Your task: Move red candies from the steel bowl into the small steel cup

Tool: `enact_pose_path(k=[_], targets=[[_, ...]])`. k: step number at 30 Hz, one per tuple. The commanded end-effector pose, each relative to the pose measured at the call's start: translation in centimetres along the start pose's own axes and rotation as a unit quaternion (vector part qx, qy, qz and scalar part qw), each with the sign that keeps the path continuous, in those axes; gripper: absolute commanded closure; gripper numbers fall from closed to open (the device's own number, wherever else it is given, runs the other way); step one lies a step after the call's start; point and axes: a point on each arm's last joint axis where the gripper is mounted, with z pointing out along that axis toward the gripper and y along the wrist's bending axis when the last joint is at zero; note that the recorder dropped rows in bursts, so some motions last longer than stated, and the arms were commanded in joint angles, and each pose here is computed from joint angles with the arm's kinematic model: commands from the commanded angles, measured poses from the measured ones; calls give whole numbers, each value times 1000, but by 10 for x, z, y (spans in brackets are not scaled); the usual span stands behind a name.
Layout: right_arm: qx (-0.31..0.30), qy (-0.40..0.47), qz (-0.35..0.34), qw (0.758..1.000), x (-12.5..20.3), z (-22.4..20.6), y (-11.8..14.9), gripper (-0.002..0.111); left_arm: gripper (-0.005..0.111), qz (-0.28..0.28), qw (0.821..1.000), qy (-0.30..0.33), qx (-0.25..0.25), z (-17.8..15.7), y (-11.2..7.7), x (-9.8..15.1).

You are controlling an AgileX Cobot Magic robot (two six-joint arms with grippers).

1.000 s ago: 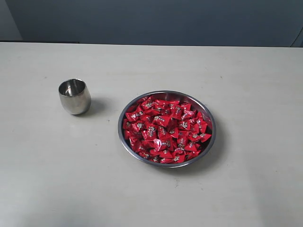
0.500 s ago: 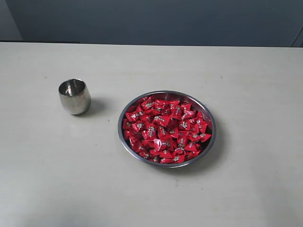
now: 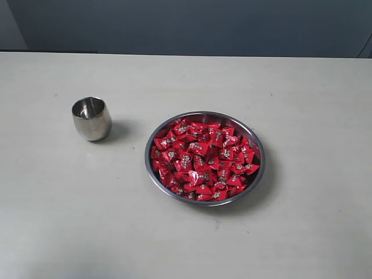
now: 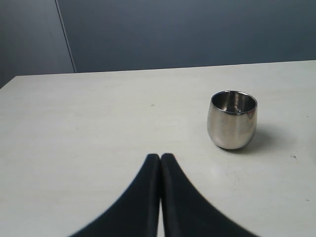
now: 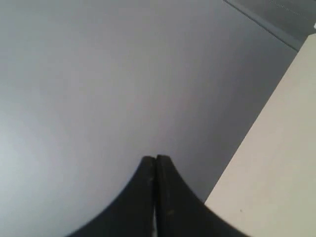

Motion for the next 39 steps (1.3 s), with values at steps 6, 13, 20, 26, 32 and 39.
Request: enact_pose_path(k=[6,13,20,26,32,39], targets=[[17,-79,28,996,-14,-1,-5,109,106,-2,1000,-1,0,0,0,1],[-48,-170,-92,980,-38,-8,25,109,106,-2,1000,-1,0,0,0,1],[-121,-103,-355,921,-62,2,120,109,106,-2,1000,-1,0,0,0,1],[-80,112,-541,830,-66,59,174,109,106,-2,1000,-1,0,0,0,1],[-168,252,-604,737,-24,113,181,109,106,-2,1000,-1,0,0,0,1],[-143,393,-622,662,30,199,144,109,106,-2,1000,-1,0,0,0,1]])
